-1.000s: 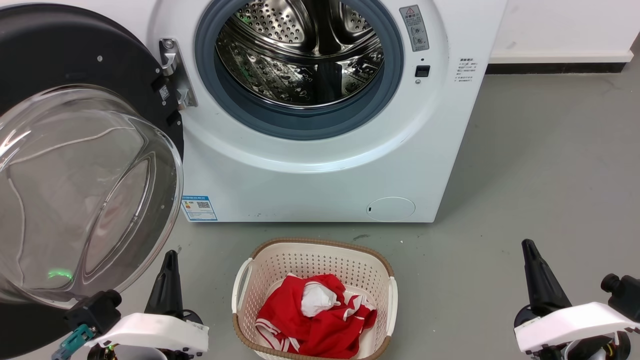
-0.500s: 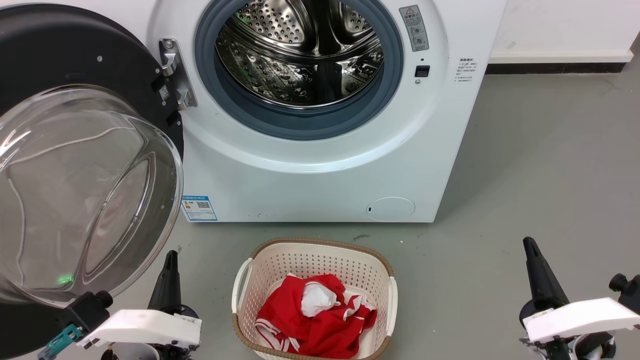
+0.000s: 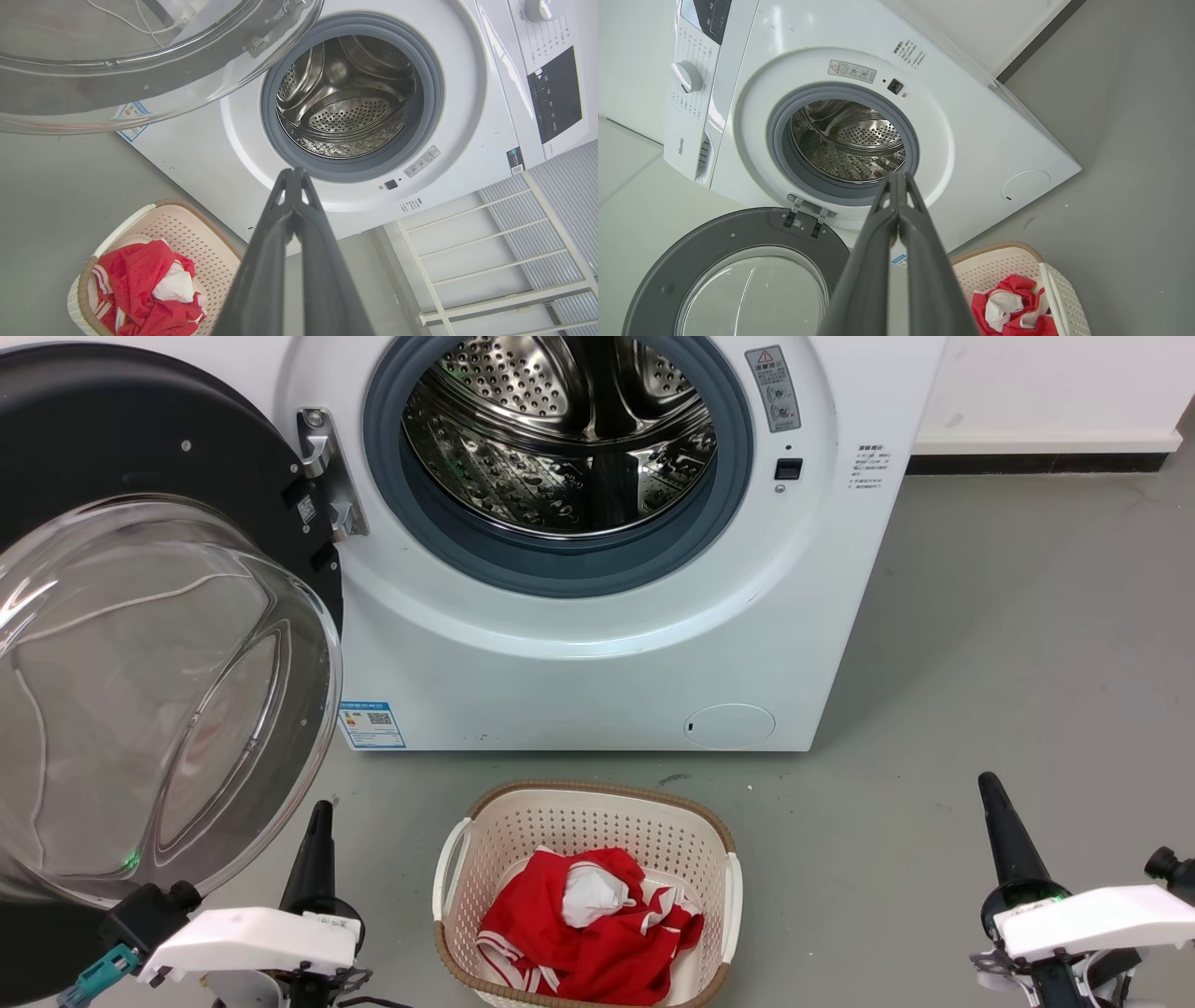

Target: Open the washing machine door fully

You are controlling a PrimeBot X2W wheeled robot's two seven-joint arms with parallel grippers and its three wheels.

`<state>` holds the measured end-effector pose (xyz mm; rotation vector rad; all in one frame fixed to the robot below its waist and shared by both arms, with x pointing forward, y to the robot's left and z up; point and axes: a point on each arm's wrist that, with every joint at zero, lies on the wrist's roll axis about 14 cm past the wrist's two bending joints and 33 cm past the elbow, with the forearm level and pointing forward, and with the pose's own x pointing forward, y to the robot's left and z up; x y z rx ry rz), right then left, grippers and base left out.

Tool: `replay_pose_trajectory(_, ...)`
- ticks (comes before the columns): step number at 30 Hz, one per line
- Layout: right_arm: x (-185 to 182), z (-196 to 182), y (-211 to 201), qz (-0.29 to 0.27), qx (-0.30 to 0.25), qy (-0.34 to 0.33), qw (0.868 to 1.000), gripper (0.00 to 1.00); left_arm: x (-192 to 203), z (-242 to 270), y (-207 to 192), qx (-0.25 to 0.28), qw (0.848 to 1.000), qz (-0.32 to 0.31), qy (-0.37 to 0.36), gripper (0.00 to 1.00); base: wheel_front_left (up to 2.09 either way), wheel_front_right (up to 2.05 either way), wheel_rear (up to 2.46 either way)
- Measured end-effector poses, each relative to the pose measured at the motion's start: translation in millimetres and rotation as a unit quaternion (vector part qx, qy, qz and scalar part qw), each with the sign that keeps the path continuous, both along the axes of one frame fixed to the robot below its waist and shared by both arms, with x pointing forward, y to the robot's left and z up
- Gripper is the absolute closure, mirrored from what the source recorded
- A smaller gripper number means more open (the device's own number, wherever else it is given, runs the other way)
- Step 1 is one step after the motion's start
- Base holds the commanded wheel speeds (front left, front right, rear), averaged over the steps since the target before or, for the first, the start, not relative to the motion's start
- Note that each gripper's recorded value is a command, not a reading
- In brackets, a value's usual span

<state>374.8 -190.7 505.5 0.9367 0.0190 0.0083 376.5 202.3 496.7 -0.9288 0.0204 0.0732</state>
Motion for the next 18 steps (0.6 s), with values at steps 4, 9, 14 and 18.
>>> replay_pose_trajectory(4, 2.2, -0.6, -1.7, -0.003, 0.047, 0.002, 0.999, 1.00, 1.0, -1.3, -0.2, -0.047, 0.999, -0.001, 0.002, 1.00, 0.00, 0.00, 0.00)
replay_pose_trajectory(9, 2.9, -1.4, -2.5, -0.004, 0.074, 0.004, 0.997, 1.00, 2.6, -0.3, -1.1, -0.074, 0.997, -0.004, -0.001, 1.00, 0.00, 0.00, 0.00)
replay_pose_trajectory(14, 4.2, -1.3, -3.4, -0.005, 0.100, 0.004, 0.995, 1.00, 3.8, 0.2, -1.2, -0.101, 0.995, -0.004, -0.002, 1.00, 0.00, 0.00, 0.00)
replay_pose_trajectory(18, 5.4, -1.0, -3.7, -0.005, 0.119, 0.004, 0.993, 1.00, 4.1, 0.0, -1.3, -0.122, 0.993, -0.005, -0.003, 1.00, 0.00, 0.00, 0.00)
